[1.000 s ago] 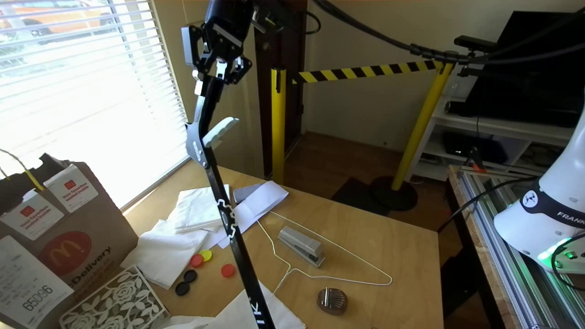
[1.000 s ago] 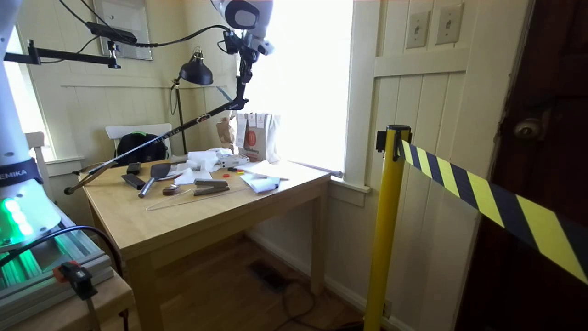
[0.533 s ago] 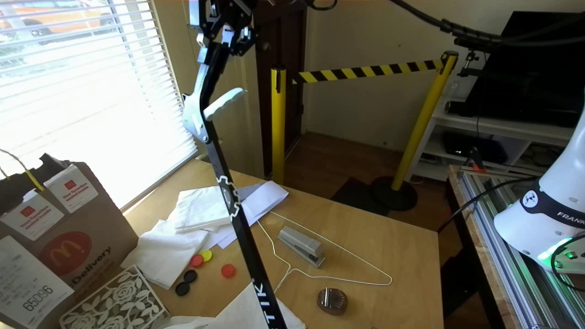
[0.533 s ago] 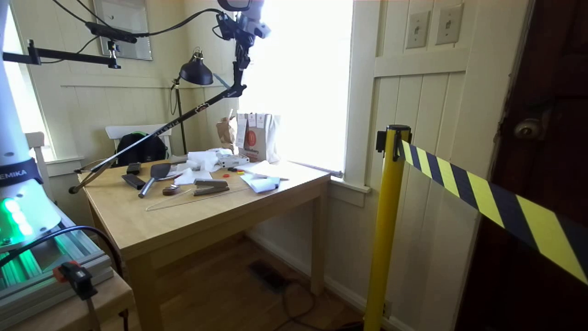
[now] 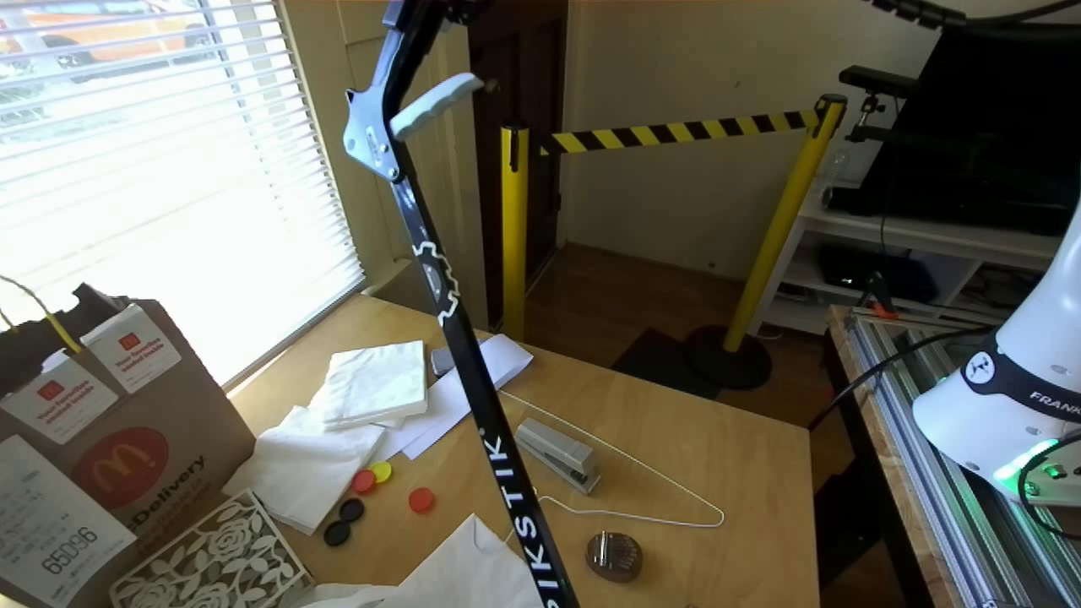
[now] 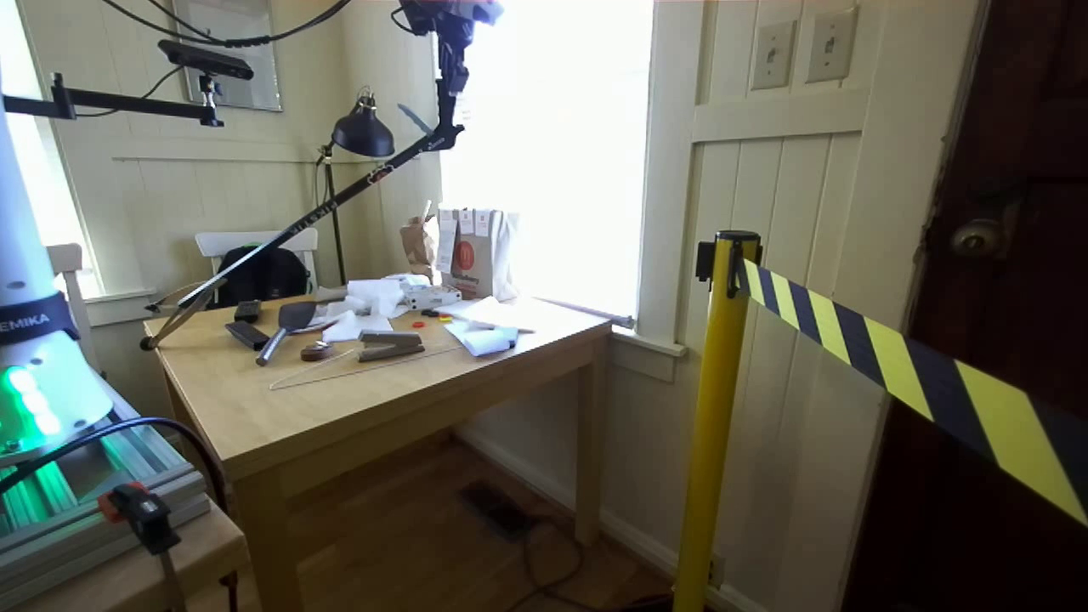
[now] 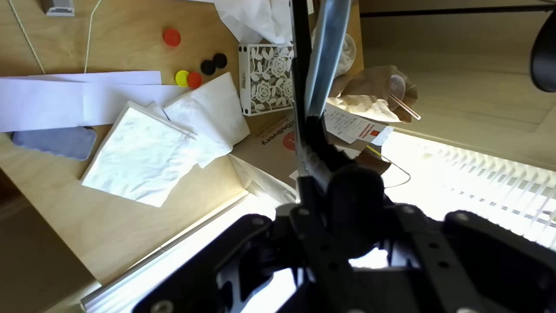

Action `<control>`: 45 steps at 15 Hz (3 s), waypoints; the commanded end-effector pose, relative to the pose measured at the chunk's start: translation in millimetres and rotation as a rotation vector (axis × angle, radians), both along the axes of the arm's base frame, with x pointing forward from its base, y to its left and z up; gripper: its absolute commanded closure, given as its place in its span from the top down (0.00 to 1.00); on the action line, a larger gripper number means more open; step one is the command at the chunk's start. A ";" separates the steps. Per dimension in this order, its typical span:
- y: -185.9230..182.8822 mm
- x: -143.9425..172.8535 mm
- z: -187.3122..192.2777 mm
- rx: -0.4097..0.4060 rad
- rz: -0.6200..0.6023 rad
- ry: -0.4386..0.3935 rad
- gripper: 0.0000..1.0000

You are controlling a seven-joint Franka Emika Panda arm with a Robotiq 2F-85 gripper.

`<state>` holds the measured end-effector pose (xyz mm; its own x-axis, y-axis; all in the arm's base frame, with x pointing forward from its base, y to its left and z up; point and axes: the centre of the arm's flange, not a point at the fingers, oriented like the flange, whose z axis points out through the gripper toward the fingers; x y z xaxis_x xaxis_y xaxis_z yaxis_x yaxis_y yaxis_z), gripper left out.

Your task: Pick up the black object from the table and put it on the floor

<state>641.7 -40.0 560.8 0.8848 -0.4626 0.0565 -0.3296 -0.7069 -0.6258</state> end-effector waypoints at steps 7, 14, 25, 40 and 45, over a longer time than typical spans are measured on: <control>-20.7 -33.5 58.2 -0.017 -0.043 -0.137 0.08; -37.2 -51.9 100.9 -0.026 -0.092 -0.258 0.08; -38.2 -78.9 144.2 0.071 -0.025 -0.440 0.08; -69.3 -163.1 219.6 -0.013 -0.217 -0.650 0.08; -67.8 -210.7 270.1 -0.069 -0.270 -0.701 0.08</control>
